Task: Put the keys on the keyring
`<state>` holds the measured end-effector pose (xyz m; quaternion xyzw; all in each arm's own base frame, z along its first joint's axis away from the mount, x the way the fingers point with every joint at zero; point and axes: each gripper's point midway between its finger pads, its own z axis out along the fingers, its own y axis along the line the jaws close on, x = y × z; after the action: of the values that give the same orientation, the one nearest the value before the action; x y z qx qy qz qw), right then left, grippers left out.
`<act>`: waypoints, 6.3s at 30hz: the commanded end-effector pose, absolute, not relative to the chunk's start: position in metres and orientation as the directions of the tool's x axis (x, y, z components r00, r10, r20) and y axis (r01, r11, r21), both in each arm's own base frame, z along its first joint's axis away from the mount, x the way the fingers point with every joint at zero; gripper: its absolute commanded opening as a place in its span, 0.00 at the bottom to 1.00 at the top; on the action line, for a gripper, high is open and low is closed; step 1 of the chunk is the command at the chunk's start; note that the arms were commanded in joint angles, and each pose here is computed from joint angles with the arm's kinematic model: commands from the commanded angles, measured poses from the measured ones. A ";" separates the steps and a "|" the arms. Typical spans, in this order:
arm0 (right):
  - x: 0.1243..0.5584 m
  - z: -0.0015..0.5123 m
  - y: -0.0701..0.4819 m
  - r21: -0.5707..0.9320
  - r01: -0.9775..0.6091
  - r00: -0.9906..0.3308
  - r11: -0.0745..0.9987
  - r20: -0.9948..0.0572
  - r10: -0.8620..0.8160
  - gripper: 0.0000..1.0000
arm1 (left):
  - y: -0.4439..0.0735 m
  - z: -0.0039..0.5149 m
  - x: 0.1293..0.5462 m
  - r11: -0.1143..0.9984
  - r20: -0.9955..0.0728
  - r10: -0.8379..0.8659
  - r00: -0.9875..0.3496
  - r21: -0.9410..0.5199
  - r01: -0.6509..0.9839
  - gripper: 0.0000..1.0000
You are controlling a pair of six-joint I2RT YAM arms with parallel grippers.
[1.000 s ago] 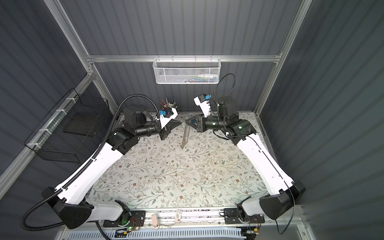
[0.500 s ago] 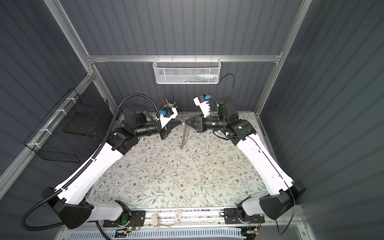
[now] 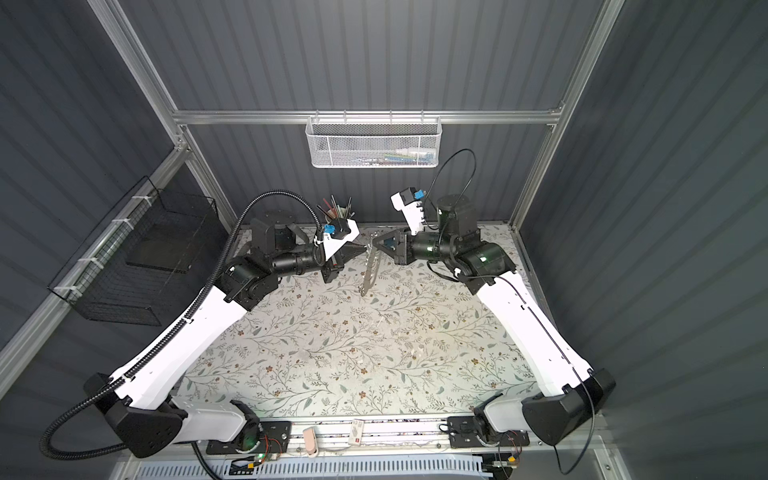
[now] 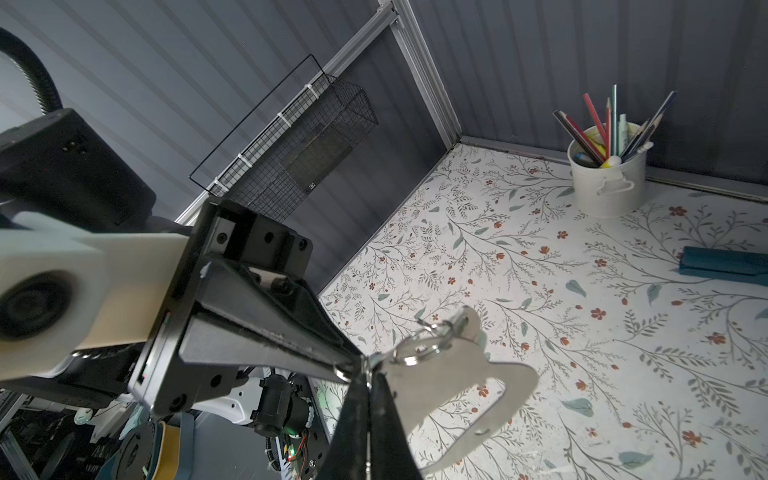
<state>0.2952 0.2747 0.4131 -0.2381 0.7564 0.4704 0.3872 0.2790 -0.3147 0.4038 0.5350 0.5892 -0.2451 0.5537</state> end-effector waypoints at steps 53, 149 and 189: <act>0.289 0.472 0.249 0.344 -0.813 -0.271 0.469 -0.938 0.219 0.07 | -0.335 0.475 0.277 0.026 -0.874 -0.109 -0.474 -0.479 0.877 0.44; 0.274 0.450 0.237 0.470 -0.790 -0.462 0.394 -0.878 0.123 0.31 | -0.340 0.446 0.271 0.110 -0.934 0.085 -0.346 -0.336 0.935 0.00; 0.262 0.428 0.273 0.479 -0.839 -0.528 0.260 -0.832 -0.172 0.16 | -0.329 0.446 0.251 0.119 -0.964 0.206 -0.171 -0.148 0.982 0.00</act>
<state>0.2674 0.2724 0.4258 -0.3422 0.7254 0.4931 0.3369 0.2639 -0.3294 0.4334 0.4776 0.6345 -0.4363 0.4230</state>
